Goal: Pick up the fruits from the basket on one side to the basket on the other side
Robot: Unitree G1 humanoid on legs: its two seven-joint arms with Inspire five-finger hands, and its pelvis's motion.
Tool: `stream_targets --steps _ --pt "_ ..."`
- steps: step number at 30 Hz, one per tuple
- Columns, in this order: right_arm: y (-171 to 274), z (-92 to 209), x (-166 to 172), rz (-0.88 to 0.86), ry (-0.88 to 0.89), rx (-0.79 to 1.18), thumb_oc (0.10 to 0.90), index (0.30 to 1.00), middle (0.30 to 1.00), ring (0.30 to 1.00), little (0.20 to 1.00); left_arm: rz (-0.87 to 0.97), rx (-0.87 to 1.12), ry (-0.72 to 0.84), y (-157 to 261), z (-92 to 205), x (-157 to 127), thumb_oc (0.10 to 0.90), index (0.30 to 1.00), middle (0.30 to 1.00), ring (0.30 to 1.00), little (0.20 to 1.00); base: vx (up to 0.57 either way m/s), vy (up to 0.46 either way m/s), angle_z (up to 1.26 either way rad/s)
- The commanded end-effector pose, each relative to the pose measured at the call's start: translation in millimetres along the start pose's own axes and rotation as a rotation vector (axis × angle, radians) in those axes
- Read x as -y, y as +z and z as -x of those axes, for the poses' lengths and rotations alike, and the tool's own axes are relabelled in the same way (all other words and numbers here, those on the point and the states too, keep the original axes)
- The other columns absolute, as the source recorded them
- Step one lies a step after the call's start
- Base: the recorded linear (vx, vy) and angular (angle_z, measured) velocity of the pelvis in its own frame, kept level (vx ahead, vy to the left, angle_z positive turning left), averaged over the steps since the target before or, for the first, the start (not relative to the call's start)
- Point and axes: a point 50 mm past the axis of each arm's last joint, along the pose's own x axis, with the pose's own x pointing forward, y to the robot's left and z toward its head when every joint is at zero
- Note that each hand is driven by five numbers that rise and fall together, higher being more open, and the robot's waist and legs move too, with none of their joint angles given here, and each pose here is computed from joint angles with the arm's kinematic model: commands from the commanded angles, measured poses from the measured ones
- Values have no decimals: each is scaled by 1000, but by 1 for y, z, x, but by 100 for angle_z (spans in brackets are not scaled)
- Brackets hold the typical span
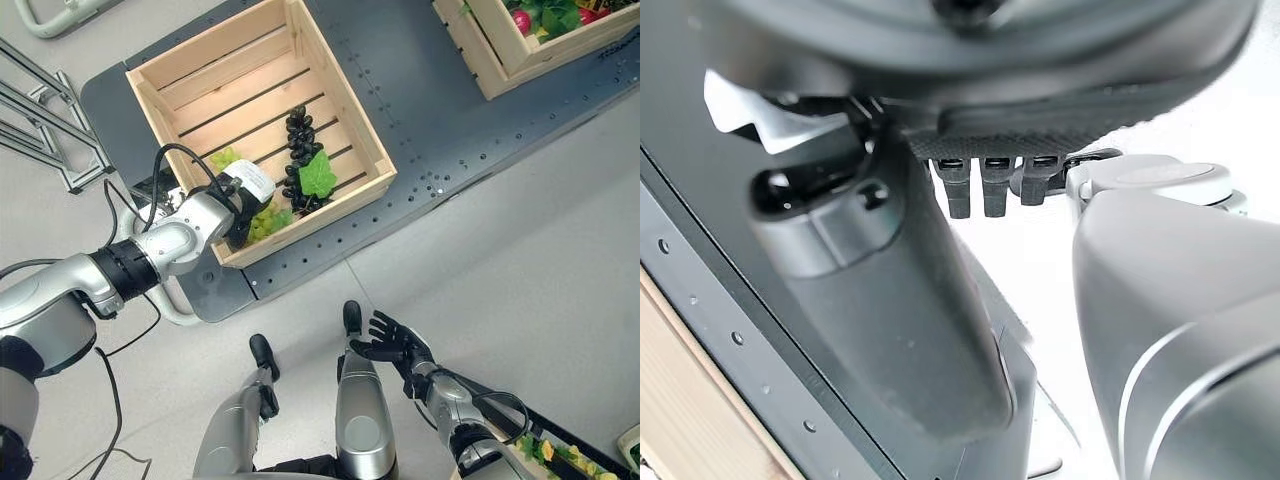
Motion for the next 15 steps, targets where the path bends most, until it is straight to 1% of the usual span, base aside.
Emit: stream_targets --steps 1,4,6,12,15 --pt "9 0 -2 -23 31 81 800 900 900 900 900 -60 -191 253 -46 0 -19 800 900 900 900 900 -12 -41 0" --pt "10 -3 -7 -29 40 90 800 900 900 900 900 -80 -197 284 -46 -4 -2 800 900 900 900 900 -16 -37 0" --pt "12 -5 -11 -34 45 97 800 900 900 900 900 -103 -213 272 -45 -7 12 800 900 900 900 900 -8 -18 0" --pt "14 -9 -17 -32 45 101 800 900 900 900 900 -124 -259 252 -41 -11 32 800 900 900 900 900 -20 -2 -6" --pt "16 -10 -18 -30 45 103 800 900 900 900 900 -157 -286 213 -42 -11 40 800 900 900 900 900 0 0 0"
